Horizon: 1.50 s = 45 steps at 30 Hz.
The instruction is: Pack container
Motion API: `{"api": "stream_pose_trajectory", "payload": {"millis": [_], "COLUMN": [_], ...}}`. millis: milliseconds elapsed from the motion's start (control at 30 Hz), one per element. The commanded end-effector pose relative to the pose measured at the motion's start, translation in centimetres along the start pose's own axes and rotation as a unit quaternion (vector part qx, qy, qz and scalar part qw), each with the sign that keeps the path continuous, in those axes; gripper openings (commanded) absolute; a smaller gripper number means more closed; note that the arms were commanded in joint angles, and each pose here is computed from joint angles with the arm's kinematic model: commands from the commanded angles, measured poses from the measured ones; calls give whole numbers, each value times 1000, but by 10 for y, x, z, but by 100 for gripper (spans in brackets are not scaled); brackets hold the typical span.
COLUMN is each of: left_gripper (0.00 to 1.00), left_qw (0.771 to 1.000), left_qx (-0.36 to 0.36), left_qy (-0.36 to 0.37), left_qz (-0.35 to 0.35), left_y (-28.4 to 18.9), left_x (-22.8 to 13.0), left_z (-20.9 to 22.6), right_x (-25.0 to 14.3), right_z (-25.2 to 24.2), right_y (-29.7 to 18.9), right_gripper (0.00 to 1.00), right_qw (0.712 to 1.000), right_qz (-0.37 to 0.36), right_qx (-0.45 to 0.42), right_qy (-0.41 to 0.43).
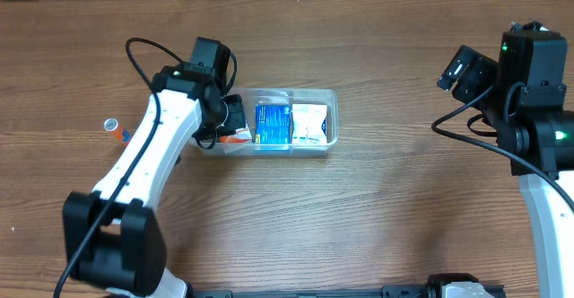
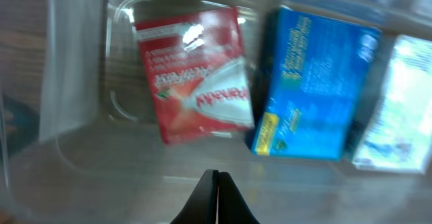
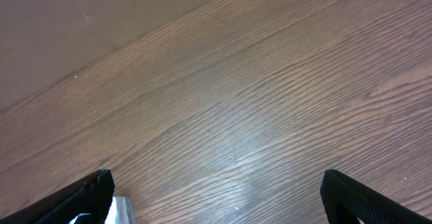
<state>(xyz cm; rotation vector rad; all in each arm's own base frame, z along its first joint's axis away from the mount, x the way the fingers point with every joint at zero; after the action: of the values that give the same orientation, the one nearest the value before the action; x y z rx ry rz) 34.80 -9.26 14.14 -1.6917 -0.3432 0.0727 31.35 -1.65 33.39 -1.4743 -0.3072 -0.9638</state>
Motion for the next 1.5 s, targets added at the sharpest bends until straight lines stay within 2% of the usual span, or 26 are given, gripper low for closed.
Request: {"api": "stream_pose_trajectory", "payload": {"millis": [0,33,67,167,267,433,500,600,700,733,767,800,833,867,900,933,1067,1133,1200,1233,1267,1333,1400,1467], "left_gripper": [4,4,4,4,4,4,5,7,8,13,34,49,56,67,72,74,76,78,76,69,50,19,5,4], "left_qw": [995,989,988,985,986,997,1000,995,992,992,994,996,998,998,998,998,997,997,998,999,999,999,999,998], "left_qx": [77,116,124,137,136,73,6,-54,-83,-85,-82,-72,-56,-52,-53,-42,-22,-8,5,8,5,-1,17,67], "left_qy": [-55,-76,-79,-91,-90,-23,25,80,94,90,73,48,24,19,18,18,16,14,12,-1,-9,7,7,-6], "left_qz": [-36,-50,-53,-55,-24,16,16,19,20,20,19,16,7,-6,-13,-36,-67,-70,-62,-52,-47,-34,-27,-21], "left_y": [21,28,32,42,69,95,96,95,90,86,75,63,43,17,2,-37,-97,-112,-112,-107,-101,-74,-44,-18], "left_x": [20,25,28,35,35,32,37,37,39,40,45,51,59,67,70,76,70,60,56,53,52,51,50,45], "left_z": [15,27,31,42,47,29,9,-8,-17,-18,-19,-17,-14,-15,-16,-15,-7,1,5,6,5,-11,-25,-29], "right_x": [3,3,3,3,3,3,3,3,3,3,3,3,3,3,3,3,3,3,3,3,3,3,3,3], "right_z": [-1,-1,-1,-1,-1,-1,-1,-1,-1,-1,-1,-1,-1,-1,-1,-1,-1,-1,-1,-1,-1,-1,-1,-1], "right_y": [-3,-3,-3,-3,-3,-3,-3,-3,-3,-3,-3,-3,-3,-3,-3,-3,-3,-3,-3,-3,-3,-3,-3,-3], "right_gripper": [100,100,100,100,100,100,100,100,100,100,100,100,100,100,100,100,100,100,100,100,100,100,100,100], "right_qw": [1000,1000,1000,1000,1000,1000,1000,1000,1000,1000,1000,1000,1000,1000,1000,1000,1000,1000,1000,1000,1000,1000,1000,1000], "right_qz": [-7,-7,-7,-7,-7,-7,-7,-7,-7,-7,-7,-7,-7,-7,-7,-7,-7,-7,-7,-7,-7,-7,-7,-7], "right_qx": [1,1,1,1,1,1,1,1,1,1,1,1,1,1,1,1,1,1,1,1,1,1,1,1], "right_qy": [3,3,3,3,3,3,3,3,3,3,3,3,3,3,3,3,3,3,3,3,3,3,3,3]}}
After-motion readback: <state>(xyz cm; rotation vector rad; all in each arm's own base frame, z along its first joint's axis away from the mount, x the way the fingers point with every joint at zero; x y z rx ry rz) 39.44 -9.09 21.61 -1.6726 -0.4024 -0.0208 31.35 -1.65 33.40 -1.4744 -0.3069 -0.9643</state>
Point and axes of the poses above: each gripper's point midway between its finger pads, its own y axis out along the fingers, its own z axis along the line the jaws close on, x = y × z, the point moved 4 cm from there along -y, back along the fingers, and after that the axes turned 4 degrees about -y, right-handed, at the moved point
